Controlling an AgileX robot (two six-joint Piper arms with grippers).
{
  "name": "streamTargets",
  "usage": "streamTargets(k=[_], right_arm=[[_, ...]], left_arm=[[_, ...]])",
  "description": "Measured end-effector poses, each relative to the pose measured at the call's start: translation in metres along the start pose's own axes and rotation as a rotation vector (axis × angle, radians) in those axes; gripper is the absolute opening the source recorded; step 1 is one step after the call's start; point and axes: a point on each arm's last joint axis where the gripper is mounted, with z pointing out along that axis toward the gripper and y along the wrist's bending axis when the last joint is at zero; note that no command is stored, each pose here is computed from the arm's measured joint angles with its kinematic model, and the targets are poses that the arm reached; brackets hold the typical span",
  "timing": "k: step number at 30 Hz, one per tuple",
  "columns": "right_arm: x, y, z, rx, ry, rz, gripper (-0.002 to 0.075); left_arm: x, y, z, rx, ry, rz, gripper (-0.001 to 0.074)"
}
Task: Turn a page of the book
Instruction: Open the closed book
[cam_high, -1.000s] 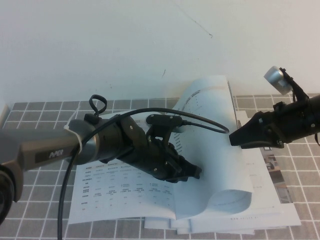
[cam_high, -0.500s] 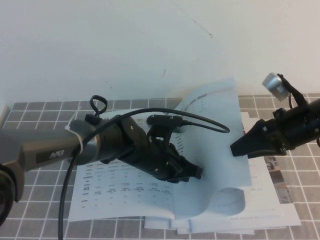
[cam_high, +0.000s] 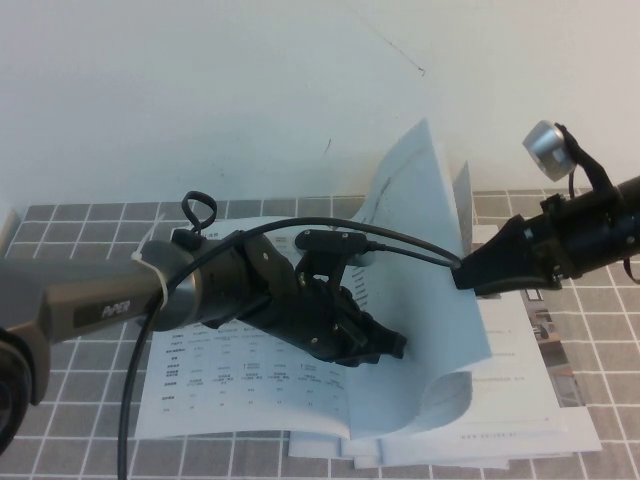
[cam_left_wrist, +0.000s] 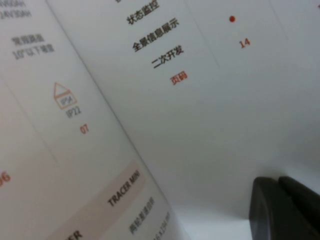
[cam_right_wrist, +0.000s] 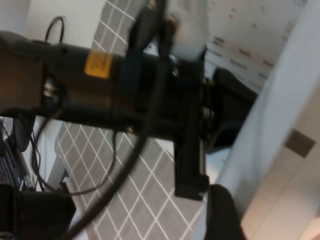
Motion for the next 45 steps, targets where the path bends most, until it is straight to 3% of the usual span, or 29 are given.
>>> streamTargets(k=[8, 31, 39, 45], right_arm=[[-0.018, 0.015, -0.004, -0.011, -0.019, -0.043, 0.0389], [-0.013, 0.033, 0.023, -0.022, 0.082, -0.103, 0.0388], [-0.013, 0.034, 0.023, -0.022, 0.083, -0.103, 0.0388], [-0.014, 0.035, 0.023, -0.032, 0.072, -0.098, 0.0388]], left_arm=[[0.0, -0.001, 0.0, 0.004, -0.001, -0.001, -0.0004], [-0.003, -0.006, -0.002, 0.042, -0.027, -0.013, -0.0004], [-0.022, -0.033, -0.064, 0.069, -0.144, 0.077, -0.0004], [-0.016, -0.053, -0.121, 0.041, -0.118, 0.2, -0.0004]])
